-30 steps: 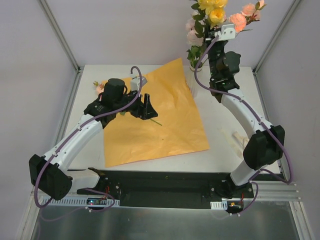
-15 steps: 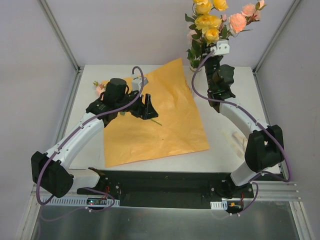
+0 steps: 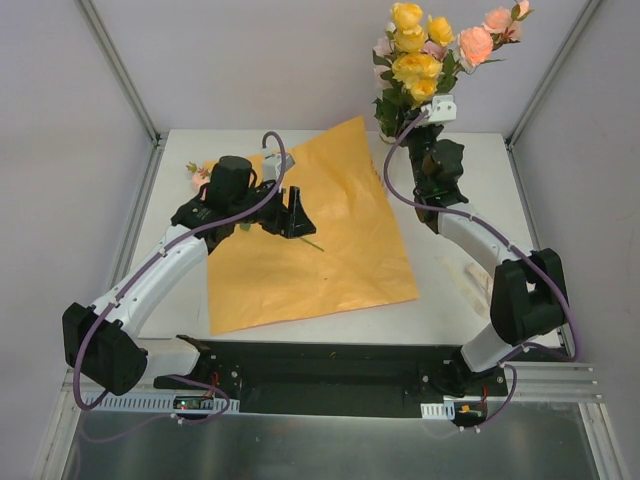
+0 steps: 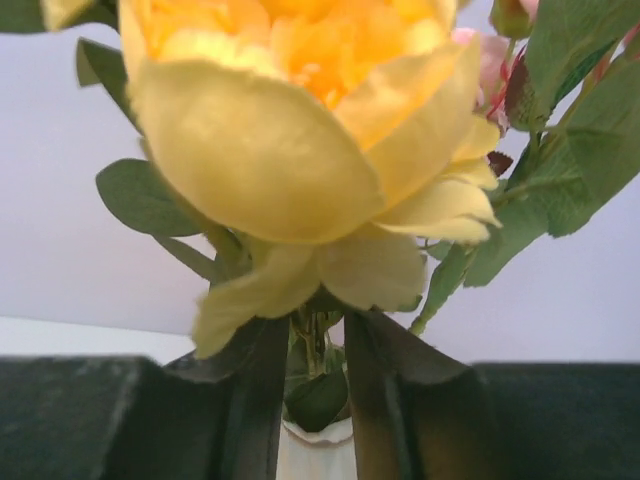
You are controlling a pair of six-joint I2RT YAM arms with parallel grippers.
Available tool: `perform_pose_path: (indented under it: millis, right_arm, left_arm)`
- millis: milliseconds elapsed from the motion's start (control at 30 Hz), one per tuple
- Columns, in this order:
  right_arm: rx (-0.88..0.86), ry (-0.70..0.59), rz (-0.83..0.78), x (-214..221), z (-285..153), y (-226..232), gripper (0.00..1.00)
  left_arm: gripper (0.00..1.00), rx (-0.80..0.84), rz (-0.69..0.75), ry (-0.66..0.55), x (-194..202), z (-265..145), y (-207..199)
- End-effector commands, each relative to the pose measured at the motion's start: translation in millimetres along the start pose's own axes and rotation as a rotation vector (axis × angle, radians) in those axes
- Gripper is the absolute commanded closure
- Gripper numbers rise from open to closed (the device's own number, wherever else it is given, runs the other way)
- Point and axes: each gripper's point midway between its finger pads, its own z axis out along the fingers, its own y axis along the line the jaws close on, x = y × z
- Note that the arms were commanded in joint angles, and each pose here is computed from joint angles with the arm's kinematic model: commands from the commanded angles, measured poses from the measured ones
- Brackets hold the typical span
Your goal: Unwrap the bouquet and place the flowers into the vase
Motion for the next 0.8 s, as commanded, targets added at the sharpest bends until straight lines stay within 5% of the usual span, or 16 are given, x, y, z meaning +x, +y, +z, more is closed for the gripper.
perform_pose_path:
  millis: [0, 33, 167, 433, 767]
  right_arm:
    - [0.002, -0.07, 0.072, -40, -11, -3, 0.64]
    - [-0.003, -0.039, 0.076, -34, -14, -1, 0.49]
    - [0.035, 0.132, 0.083, -12, -26, -5, 0.21]
    - [0.104, 0.55, 0.112, 48, -88, -11, 0.12]
    - [0.014, 0.843, 0.084, 94, -215, 8, 0.07]
  left_arm:
    - [0.36, 0.023, -0.004, -0.029, -15, -5, -5]
    - [0.36, 0.026, -0.009, -0.03, -15, -6, -6]
    - [0.36, 0.021, -0.024, -0.037, -18, -7, -2]
    - [0.36, 0.019, -0.077, -0.058, -23, -11, 8]
    - [0.35, -0.053, -0.229, -0.068, -26, -8, 50]
